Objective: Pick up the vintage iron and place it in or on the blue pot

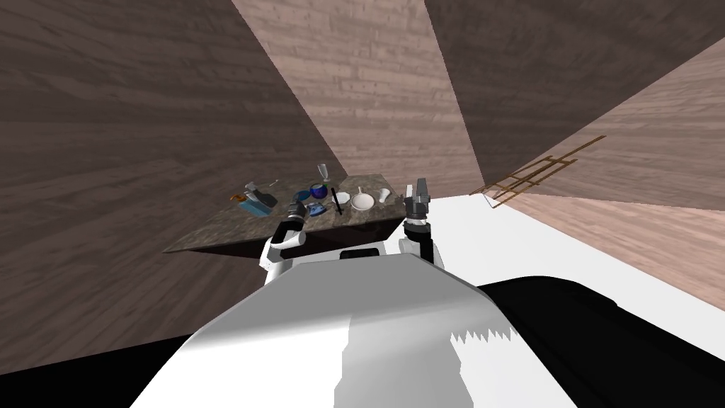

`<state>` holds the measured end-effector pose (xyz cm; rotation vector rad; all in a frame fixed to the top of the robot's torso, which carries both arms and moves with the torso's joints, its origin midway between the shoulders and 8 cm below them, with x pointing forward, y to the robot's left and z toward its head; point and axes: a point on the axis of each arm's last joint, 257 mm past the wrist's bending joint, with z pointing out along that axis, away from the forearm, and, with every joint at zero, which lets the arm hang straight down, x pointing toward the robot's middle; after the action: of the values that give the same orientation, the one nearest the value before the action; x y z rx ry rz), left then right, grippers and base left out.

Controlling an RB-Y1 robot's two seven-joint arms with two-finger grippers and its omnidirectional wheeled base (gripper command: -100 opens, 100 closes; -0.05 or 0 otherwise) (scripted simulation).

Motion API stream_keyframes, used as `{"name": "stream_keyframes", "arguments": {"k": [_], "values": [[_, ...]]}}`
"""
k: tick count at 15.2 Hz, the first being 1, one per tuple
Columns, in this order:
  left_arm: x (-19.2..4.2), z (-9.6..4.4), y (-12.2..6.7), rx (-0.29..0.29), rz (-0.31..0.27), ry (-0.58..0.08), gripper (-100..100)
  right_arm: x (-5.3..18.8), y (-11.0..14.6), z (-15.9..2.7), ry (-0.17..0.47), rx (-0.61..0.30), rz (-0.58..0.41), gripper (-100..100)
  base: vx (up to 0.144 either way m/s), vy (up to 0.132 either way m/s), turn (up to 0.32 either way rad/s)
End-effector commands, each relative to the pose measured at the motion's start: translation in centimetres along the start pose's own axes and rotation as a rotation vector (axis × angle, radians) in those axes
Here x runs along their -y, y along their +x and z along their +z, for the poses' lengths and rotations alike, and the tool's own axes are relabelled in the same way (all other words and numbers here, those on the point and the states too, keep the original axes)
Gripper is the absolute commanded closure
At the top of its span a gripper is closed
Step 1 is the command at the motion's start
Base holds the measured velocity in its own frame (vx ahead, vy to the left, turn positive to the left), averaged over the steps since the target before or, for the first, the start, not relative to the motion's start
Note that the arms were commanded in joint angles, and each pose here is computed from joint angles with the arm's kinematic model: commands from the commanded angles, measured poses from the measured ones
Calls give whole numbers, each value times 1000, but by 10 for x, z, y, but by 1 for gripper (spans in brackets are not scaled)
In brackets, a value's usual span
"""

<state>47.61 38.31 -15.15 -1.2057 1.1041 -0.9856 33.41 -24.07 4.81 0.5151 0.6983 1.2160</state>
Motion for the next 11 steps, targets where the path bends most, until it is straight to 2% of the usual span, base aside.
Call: {"name": "stream_keyframes", "arguments": {"k": [1,4,5,7,11], "values": [[-15,3,-6,13,-14,-49,-100,0,0,0,0,0,0,0,17,-55,-37],[-33,7,-14,32,-34,-112,-100,0,0,0,0,0,0,0,16,-68,-42],[-33,7,-14,32,-34,-112,-100,0,0,0,0,0,0,0,23,-64,-25],[-50,9,-22,49,-53,-169,-100,0,0,0,0,0,0,0,25,-60,-38],[-65,11,-28,66,-72,-219,-100,0,0,0,0,0,0,0,29,-45,-28]]}}
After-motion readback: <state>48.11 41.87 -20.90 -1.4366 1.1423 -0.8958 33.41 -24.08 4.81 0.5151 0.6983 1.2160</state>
